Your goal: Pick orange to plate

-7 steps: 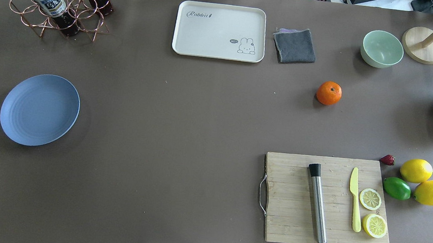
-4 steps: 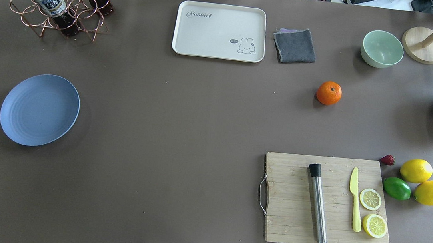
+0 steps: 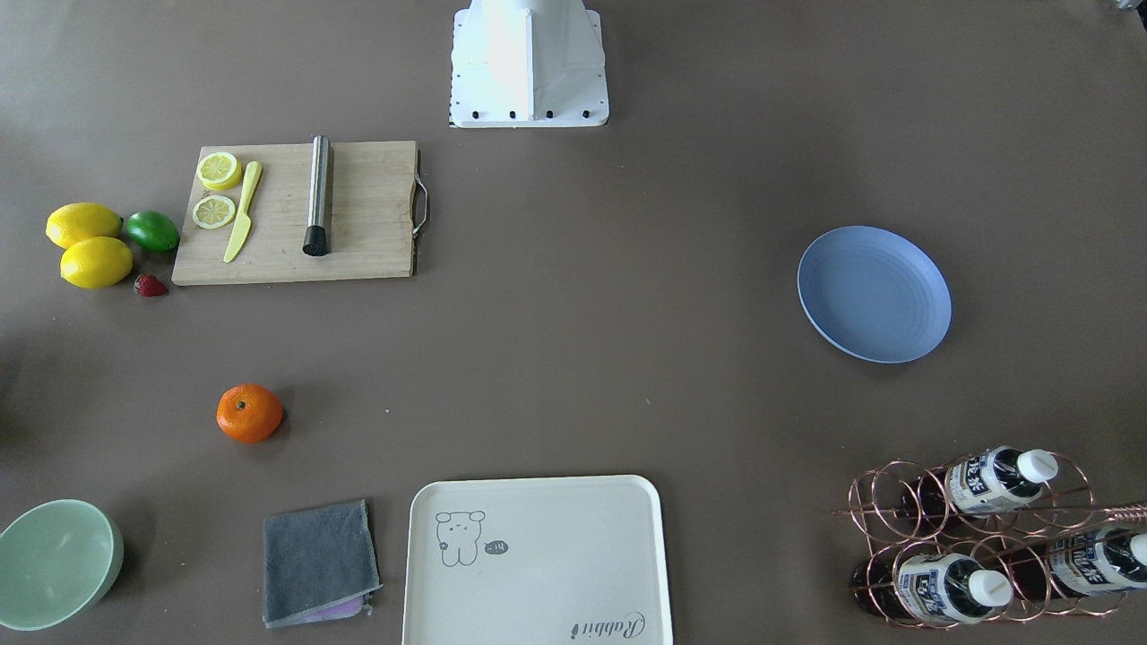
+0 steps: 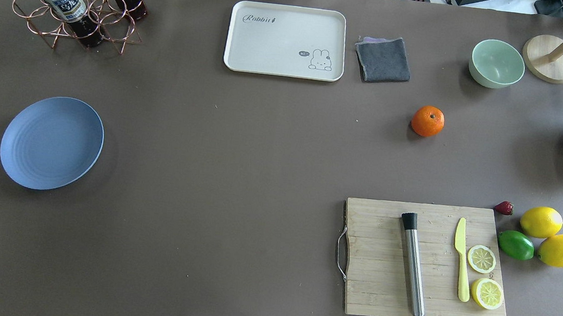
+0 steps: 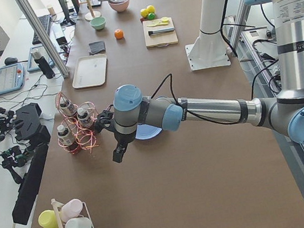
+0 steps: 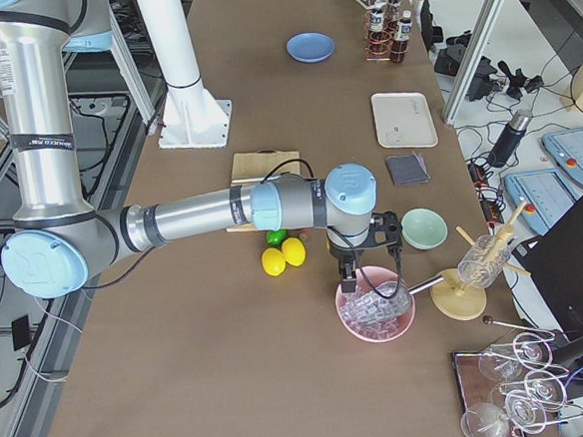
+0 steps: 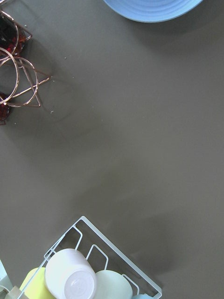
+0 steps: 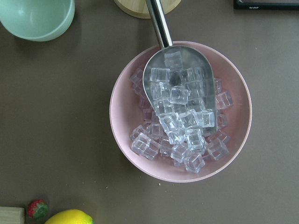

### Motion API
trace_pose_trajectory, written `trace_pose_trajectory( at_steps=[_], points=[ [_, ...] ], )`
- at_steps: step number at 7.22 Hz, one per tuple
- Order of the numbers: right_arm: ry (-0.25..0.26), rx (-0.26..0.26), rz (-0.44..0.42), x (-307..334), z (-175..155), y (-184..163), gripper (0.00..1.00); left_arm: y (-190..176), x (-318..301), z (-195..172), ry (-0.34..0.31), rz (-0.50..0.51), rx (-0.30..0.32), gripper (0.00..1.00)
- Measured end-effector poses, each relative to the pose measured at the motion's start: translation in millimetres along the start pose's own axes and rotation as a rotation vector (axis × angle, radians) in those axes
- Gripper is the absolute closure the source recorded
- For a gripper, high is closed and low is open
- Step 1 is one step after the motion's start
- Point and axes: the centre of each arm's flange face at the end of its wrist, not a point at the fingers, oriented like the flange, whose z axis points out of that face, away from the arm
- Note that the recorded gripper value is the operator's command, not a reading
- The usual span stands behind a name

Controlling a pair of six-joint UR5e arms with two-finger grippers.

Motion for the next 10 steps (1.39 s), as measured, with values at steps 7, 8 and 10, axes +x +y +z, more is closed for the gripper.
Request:
trace_pose_trajectory(
  at_steps=[7,8,10],
  points=[
    [-0.006,-0.008,-0.013,-7.2,4.0,-3.4,0.0,23.4,-18.2,25.6,0.012,-0.036,-0.049,0.02],
    [-0.006,-0.009,-0.013,-7.1,4.8,-3.6,0.0,23.3,-17.7,24.4,0.011,-0.034,-0.047,0.02],
    [-0.006,-0.011,-0.012,-6.7,5.7,-3.4,0.0,21.8,-15.7,23.5,0.012,-0.028,-0.04,0.02]
  ],
)
